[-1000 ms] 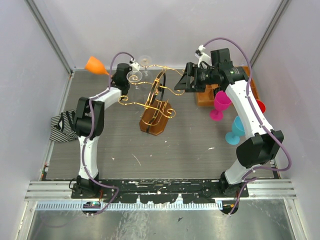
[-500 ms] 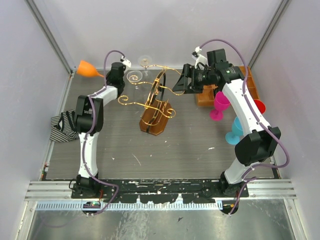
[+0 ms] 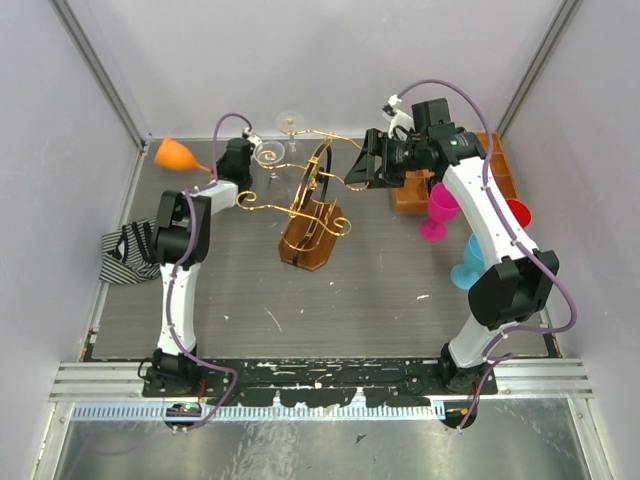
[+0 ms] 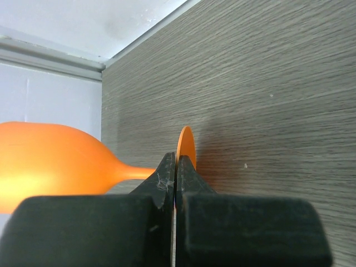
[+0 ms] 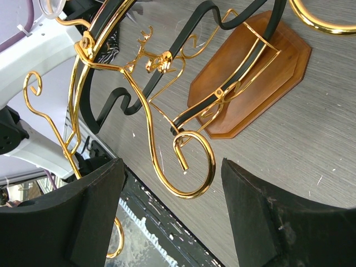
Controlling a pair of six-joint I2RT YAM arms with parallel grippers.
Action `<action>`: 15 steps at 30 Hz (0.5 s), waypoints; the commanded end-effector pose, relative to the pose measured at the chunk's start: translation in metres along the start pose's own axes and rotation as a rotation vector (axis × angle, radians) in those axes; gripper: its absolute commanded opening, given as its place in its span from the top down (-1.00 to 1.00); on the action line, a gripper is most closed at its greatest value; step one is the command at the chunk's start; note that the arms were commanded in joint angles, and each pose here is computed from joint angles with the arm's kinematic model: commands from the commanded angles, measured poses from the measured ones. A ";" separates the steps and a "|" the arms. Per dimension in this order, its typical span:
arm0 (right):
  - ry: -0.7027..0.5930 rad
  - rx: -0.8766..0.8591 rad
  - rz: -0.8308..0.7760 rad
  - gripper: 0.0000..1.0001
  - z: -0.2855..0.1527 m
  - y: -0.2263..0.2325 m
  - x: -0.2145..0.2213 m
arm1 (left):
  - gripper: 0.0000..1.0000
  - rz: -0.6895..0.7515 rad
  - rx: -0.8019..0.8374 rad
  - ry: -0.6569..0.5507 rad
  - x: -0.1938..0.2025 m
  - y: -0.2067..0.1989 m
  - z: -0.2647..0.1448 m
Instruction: Take the wine glass off the wine glass rack
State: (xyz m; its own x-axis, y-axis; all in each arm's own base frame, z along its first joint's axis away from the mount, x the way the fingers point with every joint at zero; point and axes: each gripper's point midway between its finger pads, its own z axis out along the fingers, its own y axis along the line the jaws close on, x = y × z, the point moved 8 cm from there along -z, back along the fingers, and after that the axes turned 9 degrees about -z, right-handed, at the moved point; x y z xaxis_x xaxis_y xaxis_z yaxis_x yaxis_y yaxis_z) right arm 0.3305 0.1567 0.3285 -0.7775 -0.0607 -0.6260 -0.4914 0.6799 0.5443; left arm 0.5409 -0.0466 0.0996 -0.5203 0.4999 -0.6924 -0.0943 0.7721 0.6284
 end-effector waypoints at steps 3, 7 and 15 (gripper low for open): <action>-0.038 -0.013 -0.051 -0.51 -0.005 0.007 -0.011 | 1.00 0.009 -0.069 0.056 0.005 -0.004 0.008; -0.037 -0.013 -0.051 -0.51 -0.005 0.007 -0.011 | 1.00 0.018 -0.072 0.087 0.006 -0.004 0.010; -0.033 -0.014 -0.053 -0.51 -0.004 0.007 -0.010 | 0.94 0.036 -0.021 0.148 0.013 -0.004 0.010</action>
State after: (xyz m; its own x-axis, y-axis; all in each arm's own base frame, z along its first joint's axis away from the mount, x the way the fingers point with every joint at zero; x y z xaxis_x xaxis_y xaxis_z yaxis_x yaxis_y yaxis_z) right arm 0.3322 0.1568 0.3248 -0.7828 -0.0668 -0.6186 -0.4878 0.6831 0.5435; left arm 0.5456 -0.0436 0.0983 -0.5938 0.4847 -0.6422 -0.1169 0.7378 0.6649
